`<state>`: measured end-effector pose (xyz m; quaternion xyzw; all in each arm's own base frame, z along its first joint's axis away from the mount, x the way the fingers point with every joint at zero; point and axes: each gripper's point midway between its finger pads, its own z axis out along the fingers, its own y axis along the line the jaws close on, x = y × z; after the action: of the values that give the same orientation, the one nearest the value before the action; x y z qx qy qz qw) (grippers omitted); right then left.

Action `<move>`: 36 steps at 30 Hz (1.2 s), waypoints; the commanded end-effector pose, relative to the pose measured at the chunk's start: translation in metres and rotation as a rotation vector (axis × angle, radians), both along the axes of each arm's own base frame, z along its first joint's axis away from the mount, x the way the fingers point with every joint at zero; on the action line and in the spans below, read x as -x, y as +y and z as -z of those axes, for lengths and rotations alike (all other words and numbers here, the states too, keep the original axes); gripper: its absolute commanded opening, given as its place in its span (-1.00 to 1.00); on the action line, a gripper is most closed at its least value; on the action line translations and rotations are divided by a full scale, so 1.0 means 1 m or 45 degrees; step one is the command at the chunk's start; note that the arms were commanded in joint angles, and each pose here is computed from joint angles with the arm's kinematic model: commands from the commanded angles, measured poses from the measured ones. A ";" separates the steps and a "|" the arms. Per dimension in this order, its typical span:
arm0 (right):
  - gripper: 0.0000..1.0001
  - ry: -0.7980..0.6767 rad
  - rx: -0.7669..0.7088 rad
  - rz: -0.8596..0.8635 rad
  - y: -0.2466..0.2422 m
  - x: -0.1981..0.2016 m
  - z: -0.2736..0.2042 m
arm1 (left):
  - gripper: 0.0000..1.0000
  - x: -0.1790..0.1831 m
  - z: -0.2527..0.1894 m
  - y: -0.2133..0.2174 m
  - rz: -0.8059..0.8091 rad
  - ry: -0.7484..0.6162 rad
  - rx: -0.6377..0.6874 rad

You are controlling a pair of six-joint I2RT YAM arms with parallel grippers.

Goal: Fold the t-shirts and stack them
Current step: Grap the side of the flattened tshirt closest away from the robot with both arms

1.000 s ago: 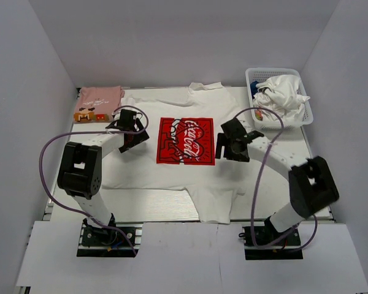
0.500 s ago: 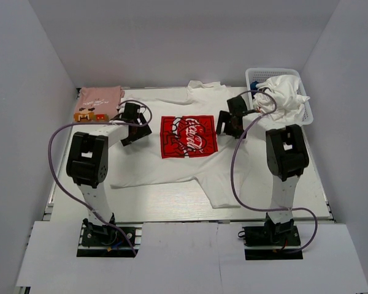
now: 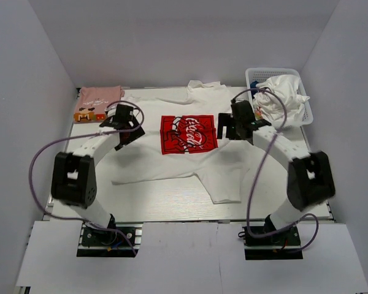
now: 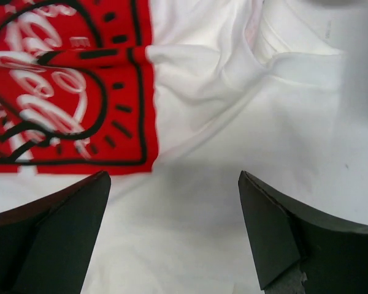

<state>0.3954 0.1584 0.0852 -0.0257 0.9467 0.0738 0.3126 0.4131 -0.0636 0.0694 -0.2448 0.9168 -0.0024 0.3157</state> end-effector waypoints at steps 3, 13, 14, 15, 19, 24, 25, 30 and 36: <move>0.81 -0.167 -0.112 0.050 -0.008 0.061 -0.022 | 1.00 0.094 -0.013 0.039 -0.359 -0.015 0.019; 0.81 -0.071 -0.067 0.032 -0.027 0.145 0.007 | 1.00 0.169 0.015 0.067 -0.587 -0.056 0.034; 0.81 -0.066 -0.058 0.017 -0.028 0.150 0.006 | 1.00 0.169 0.018 0.069 -0.611 -0.046 0.026; 0.81 -0.046 -0.037 0.020 -0.032 0.157 0.008 | 1.00 0.170 0.022 0.069 -0.621 -0.026 0.021; 0.81 0.039 0.020 0.035 -0.041 0.182 0.019 | 0.85 0.188 0.049 0.068 -0.679 0.073 0.027; 0.81 0.234 0.132 0.040 -0.049 0.218 0.031 | 0.01 0.197 0.060 0.065 -0.719 0.047 0.092; 0.81 0.268 0.120 0.027 -0.044 0.224 0.035 | -0.17 0.199 0.060 0.068 -0.725 0.040 0.079; 0.81 0.322 0.081 -0.116 -0.018 0.243 0.050 | -1.00 0.197 0.055 0.071 -0.733 0.005 0.072; 0.81 0.351 0.169 -0.141 -0.010 0.245 0.069 | -1.00 0.192 0.055 0.070 -0.707 0.003 0.061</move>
<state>0.1479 0.1449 0.0204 -0.1020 0.9802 0.0351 0.1660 0.2213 0.0044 0.0150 -0.4946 0.8156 0.0588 0.2946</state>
